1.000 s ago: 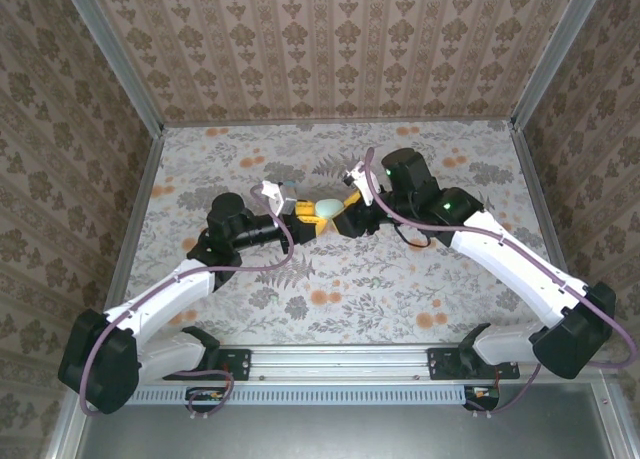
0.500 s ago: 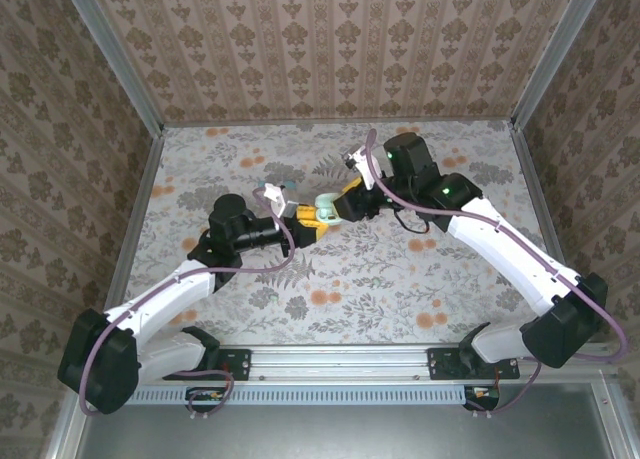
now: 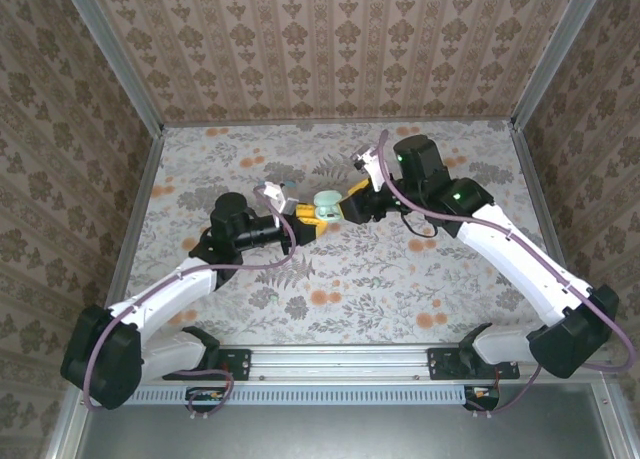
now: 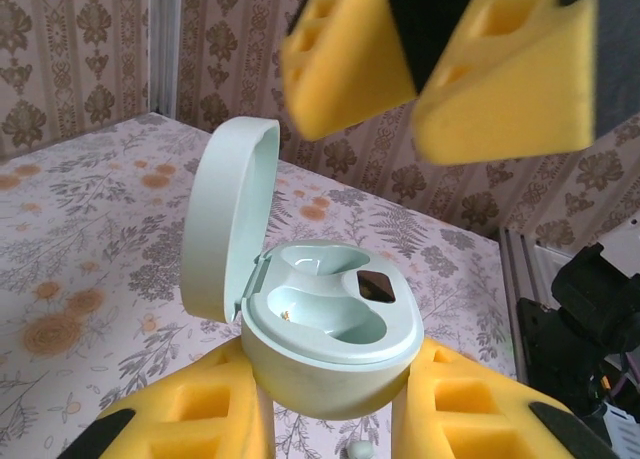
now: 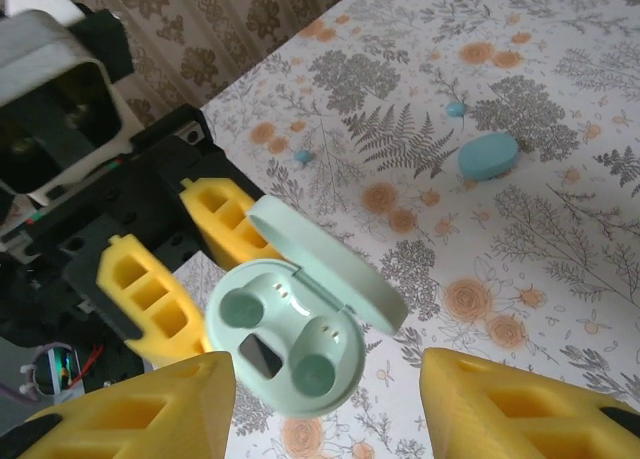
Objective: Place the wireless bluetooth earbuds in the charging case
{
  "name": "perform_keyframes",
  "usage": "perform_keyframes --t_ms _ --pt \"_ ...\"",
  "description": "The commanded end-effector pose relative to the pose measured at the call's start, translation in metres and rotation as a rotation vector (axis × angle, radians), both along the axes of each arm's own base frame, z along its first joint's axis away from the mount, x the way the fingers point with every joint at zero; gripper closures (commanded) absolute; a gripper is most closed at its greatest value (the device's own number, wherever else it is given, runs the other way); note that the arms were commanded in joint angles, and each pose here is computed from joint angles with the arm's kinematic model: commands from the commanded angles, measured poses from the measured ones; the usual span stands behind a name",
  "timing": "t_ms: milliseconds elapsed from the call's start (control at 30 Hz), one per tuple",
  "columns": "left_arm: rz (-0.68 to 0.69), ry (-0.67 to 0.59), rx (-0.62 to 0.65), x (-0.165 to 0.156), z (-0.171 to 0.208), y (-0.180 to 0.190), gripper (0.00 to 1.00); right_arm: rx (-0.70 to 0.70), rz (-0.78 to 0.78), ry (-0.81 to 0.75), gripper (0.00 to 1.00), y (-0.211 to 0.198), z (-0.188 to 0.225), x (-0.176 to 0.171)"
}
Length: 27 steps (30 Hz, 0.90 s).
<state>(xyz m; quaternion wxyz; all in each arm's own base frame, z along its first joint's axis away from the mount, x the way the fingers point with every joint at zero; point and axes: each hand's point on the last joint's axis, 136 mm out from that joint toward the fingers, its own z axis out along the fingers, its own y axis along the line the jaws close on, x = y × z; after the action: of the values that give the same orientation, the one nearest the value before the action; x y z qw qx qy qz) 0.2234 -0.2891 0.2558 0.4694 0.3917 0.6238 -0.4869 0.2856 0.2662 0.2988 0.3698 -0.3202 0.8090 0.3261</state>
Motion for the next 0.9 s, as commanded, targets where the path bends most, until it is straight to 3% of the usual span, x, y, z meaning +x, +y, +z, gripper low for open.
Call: perform_keyframes --t_ms 0,233,467,700,867 --pt "0.019 -0.001 -0.018 0.005 0.005 0.002 0.86 0.008 -0.065 0.059 0.47 -0.008 -0.007 -0.002" --pt "0.075 0.010 -0.004 0.014 0.002 0.010 0.87 0.037 -0.109 0.167 0.55 0.008 -0.019 0.011" --pt "0.146 0.023 0.014 0.027 -0.002 0.021 0.87 0.057 -0.145 0.212 0.55 0.017 -0.023 0.012" --pt "0.319 0.037 0.050 0.045 -0.004 0.069 0.89 0.038 -0.298 0.313 0.56 0.008 -0.054 0.025" --pt "0.387 0.027 0.114 0.037 -0.008 0.097 0.89 0.006 -0.387 0.414 0.60 0.006 -0.084 0.030"
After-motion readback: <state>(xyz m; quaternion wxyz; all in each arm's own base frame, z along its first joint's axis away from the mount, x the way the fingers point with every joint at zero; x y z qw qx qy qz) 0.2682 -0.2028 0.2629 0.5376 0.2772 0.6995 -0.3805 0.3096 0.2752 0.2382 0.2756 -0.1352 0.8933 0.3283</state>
